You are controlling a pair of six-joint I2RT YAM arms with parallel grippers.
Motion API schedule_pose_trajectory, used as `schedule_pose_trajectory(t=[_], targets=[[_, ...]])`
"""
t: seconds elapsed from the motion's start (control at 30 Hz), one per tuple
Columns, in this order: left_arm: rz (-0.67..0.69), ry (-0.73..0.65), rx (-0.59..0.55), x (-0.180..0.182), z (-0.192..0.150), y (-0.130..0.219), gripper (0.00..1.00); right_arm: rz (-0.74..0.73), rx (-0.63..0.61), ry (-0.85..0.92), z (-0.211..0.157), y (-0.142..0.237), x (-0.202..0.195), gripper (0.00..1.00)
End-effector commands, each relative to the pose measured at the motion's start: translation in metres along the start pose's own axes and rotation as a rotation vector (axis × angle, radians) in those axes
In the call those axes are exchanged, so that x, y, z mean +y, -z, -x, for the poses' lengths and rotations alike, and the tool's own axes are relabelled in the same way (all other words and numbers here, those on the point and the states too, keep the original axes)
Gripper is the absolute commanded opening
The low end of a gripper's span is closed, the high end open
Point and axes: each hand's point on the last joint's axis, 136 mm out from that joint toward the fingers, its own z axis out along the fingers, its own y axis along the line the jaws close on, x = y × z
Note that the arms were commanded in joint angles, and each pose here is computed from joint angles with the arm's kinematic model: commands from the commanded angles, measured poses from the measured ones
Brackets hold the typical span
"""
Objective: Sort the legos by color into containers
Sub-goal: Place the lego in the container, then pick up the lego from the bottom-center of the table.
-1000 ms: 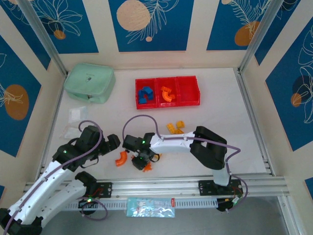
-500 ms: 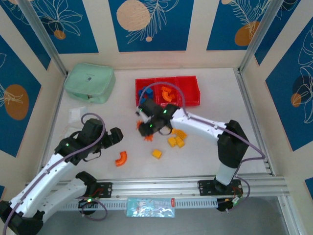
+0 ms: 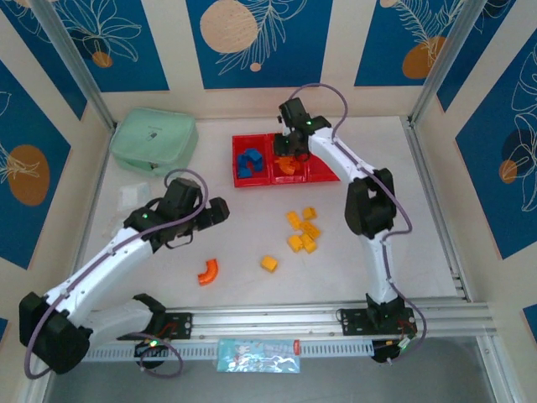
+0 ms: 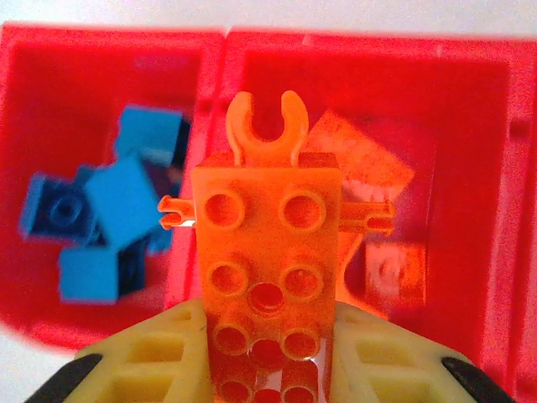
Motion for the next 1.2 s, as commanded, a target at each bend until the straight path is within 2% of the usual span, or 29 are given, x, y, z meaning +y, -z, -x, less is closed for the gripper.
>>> schedule_pose_trajectory(t=[0.0, 0.13, 0.27, 0.43, 0.57, 0.83, 1.0, 1.17], targets=[[-0.046, -0.024, -0.044, -0.016, 0.021, 0.002, 0.99, -0.031, 0.019, 0.003, 0.011, -0.016, -0.012, 0.29], [-0.051, -0.024, -0.046, -0.019, 0.027, 0.001, 0.99, -0.05, 0.019, -0.012, 0.022, -0.023, -0.022, 0.41], [-0.049, -0.023, -0.046, -0.017, 0.026, 0.003, 0.99, -0.018, -0.017, 0.007, 0.029, 0.001, -0.01, 0.51], [-0.026, -0.016, -0.057, -0.007, 0.024, 0.013, 0.99, 0.042, -0.02, 0.045, 0.012, 0.041, 0.021, 0.56], [-0.007, -0.002, -0.072, 0.007, 0.018, 0.028, 0.99, 0.102, 0.009, 0.094, -0.026, 0.067, 0.059, 0.61], [0.046, 0.037, -0.047, 0.044, -0.014, 0.055, 0.99, 0.194, 0.166, 0.192, -0.138, 0.098, 0.134, 0.67], [0.06, 0.076, -0.057, 0.064, -0.03, 0.076, 0.99, 0.241, 0.282, 0.191, -0.208, 0.105, 0.174, 0.7], [0.087, 0.116, -0.049, 0.083, -0.046, 0.089, 0.99, 0.212, 0.353, 0.183, -0.258, 0.098, 0.199, 0.73]])
